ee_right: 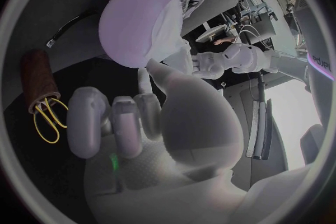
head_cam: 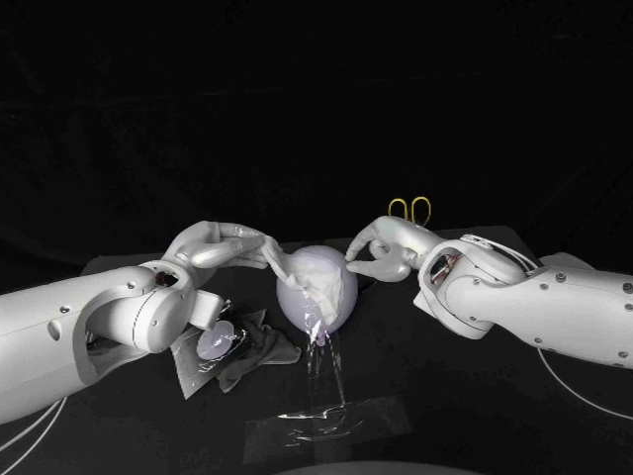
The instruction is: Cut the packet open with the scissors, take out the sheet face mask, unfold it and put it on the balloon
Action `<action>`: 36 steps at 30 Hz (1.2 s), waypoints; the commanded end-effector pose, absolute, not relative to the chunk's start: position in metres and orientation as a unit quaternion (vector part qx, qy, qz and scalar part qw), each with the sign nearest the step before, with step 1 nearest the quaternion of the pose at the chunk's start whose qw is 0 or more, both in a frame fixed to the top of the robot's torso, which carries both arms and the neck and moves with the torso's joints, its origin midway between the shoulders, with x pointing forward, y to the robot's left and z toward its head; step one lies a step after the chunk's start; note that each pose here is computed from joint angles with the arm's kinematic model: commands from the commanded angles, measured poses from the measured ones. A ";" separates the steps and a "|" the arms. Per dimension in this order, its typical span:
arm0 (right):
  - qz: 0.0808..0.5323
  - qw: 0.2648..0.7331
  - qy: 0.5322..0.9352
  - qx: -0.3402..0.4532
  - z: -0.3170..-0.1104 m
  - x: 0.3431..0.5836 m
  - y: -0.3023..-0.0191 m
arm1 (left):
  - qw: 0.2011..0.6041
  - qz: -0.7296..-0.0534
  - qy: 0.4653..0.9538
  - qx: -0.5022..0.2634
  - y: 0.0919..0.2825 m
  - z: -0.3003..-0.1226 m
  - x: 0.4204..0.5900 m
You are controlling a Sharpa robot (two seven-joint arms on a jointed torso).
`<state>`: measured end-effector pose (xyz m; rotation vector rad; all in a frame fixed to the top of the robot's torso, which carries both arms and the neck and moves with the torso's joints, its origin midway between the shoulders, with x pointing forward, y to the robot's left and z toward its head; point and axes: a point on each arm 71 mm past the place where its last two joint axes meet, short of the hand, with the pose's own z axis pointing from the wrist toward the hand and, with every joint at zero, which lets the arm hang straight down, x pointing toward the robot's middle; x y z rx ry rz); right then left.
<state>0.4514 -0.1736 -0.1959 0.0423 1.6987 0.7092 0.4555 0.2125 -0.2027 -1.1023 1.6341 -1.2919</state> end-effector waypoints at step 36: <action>0.354 0.624 0.652 -0.245 -0.214 0.427 -0.129 | 0.384 -0.515 0.638 -0.425 0.210 -0.201 0.456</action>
